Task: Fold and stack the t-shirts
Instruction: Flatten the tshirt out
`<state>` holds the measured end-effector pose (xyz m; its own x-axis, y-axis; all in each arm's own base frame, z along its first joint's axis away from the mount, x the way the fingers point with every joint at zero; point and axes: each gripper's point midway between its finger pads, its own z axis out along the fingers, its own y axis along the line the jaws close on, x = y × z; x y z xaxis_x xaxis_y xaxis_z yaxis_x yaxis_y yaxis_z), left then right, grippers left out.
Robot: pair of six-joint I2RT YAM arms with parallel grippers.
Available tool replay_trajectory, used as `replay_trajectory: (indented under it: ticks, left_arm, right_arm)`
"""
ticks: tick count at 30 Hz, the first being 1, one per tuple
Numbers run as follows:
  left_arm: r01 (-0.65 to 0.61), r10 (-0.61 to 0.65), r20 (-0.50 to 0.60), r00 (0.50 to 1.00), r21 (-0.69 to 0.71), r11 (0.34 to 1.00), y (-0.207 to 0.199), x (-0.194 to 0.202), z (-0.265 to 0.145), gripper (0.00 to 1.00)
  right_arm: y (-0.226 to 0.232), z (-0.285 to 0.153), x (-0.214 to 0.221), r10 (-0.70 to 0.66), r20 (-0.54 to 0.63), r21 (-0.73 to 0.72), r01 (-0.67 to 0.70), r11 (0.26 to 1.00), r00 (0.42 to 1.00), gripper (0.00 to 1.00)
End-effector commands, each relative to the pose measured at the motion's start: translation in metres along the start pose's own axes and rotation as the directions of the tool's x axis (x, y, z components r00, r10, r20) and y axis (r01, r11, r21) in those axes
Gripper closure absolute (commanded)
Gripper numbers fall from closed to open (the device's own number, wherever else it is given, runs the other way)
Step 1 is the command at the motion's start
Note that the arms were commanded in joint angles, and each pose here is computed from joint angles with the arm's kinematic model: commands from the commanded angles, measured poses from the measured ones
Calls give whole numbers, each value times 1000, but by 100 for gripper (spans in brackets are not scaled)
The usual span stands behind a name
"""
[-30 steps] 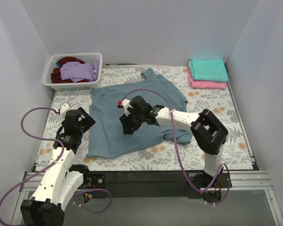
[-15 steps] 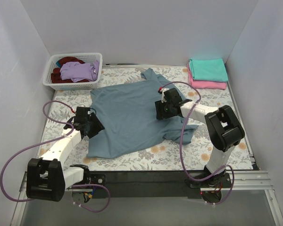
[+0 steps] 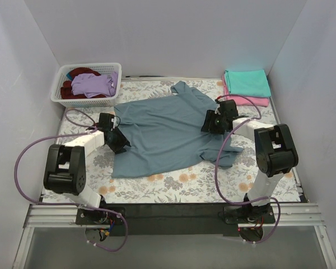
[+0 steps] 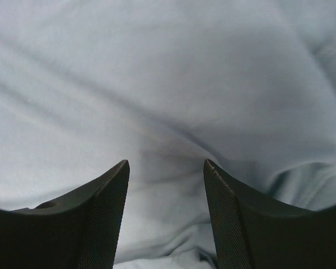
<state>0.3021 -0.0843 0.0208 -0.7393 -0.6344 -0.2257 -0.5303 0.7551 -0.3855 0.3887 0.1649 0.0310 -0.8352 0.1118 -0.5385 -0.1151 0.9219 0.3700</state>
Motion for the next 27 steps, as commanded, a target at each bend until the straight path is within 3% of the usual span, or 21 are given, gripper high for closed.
replay_trajectory:
  ticks: [1, 6, 8, 11, 17, 23, 27]
  left_arm:
    - [-22, 22, 11, 1000, -7, 1000, -15, -21, 17, 64]
    - [-66, 63, 78, 995, 43, 997, -49, -54, 4, 59]
    - [-73, 64, 146, 987, 58, 996, -53, -63, -20, 58]
    - [-58, 52, 215, 975, 21, 998, -37, -54, -51, 53]
    - [24, 13, 237, 972, -155, 988, 36, -8, -78, 48]
    - [61, -26, 203, 979, -170, 984, 61, 22, -81, 46]
    - [68, -31, 185, 982, -200, 977, 65, 23, -75, 45]
  right_arm:
    - [-35, 3, 1, 84, -12, 77, -82, 994, 996, 37]
    - [-5, -21, -43, -3, 81, -28, 5, 1000, 997, 37]
    - [11, -31, -39, -63, 75, -57, 68, 996, 995, 37]
    - [35, -50, -21, -157, 65, -66, 161, 985, 986, 36]
    - [54, -78, 44, -321, 6, -12, 321, 947, 947, 28]
    - [9, -107, 52, -264, 57, 192, 249, 949, 963, 27]
    - [-12, -124, 37, -144, 125, 172, 122, 978, 982, 27]
